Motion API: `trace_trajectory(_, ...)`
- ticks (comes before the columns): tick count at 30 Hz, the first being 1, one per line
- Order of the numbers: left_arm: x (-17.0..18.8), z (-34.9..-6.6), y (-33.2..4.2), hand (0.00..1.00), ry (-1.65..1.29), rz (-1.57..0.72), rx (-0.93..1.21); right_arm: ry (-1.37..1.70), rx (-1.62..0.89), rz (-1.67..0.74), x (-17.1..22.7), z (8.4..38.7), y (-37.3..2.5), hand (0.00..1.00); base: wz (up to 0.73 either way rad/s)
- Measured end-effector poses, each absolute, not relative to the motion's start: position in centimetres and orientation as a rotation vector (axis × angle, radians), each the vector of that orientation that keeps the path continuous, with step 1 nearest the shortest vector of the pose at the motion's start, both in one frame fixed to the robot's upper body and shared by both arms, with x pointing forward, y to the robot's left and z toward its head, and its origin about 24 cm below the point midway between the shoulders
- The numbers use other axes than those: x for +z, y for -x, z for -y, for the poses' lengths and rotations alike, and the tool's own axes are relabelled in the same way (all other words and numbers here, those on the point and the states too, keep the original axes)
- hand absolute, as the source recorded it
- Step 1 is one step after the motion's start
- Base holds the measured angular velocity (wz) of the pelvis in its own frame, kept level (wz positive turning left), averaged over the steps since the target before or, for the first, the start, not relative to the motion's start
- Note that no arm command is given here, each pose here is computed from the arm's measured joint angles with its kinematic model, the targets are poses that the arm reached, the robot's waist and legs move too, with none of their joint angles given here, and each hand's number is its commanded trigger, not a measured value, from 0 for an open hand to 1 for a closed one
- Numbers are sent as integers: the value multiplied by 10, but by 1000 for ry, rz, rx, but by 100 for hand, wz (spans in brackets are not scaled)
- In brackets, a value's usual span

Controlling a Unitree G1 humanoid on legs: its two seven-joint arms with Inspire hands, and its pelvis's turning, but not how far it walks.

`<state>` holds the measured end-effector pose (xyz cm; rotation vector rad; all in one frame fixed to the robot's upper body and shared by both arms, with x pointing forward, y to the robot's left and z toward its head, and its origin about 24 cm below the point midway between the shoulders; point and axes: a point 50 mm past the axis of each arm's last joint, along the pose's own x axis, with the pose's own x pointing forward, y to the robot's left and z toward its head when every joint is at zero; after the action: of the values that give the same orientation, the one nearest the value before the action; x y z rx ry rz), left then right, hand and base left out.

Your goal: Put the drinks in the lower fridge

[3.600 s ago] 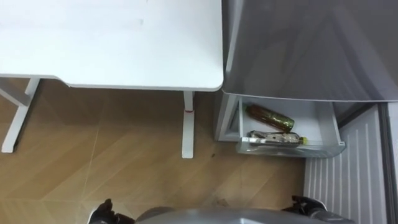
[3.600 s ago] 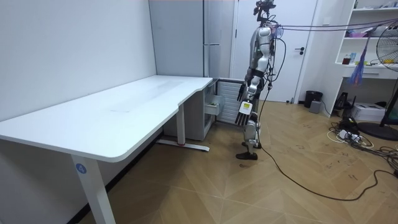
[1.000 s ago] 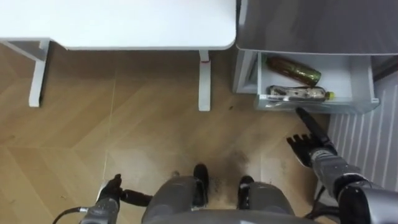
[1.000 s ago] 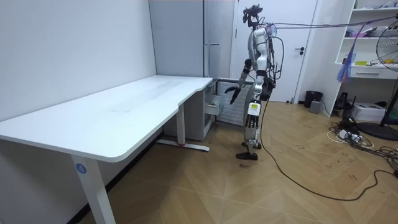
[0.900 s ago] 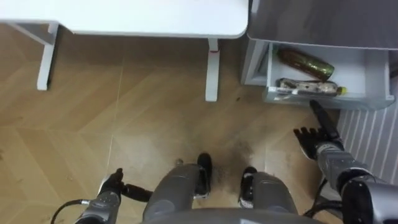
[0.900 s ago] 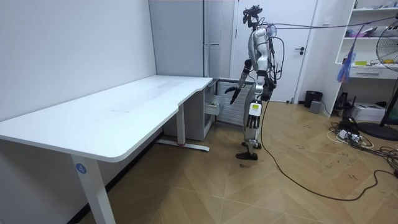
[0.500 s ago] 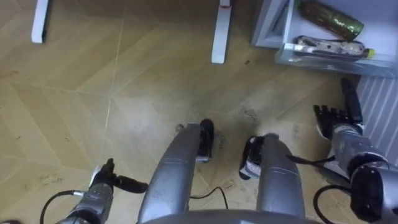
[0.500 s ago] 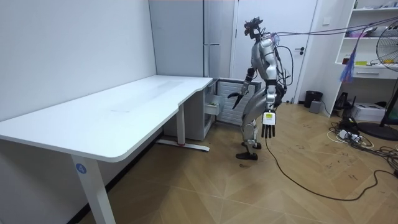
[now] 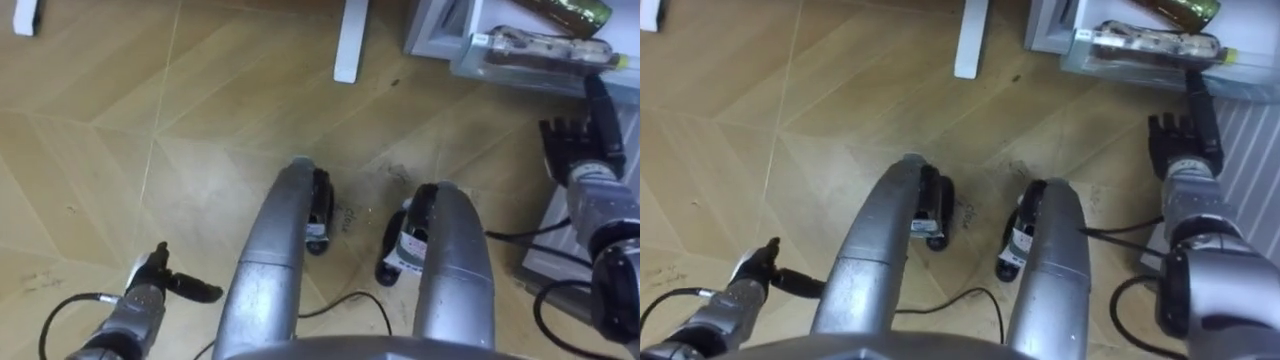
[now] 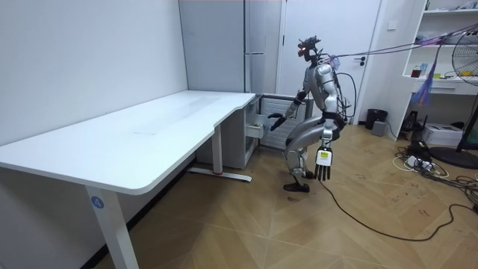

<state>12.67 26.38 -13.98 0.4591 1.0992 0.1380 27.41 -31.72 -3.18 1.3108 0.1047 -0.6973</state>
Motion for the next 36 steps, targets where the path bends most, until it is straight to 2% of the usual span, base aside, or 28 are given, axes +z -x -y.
trace_trajectory(16,-126,-300,-116,0,-473,-1078,157,-1182,-668,-151,-12,331,-282,0,1)
trace_trajectory(27,-129,-302,-83,0,-454,-1099,170,-1203,-753,-150,-9,339,-281,0,3)
trace_trajectory(36,-128,-306,-50,0,-448,-1129,220,-1174,-765,-187,5,330,-294,0,-9)
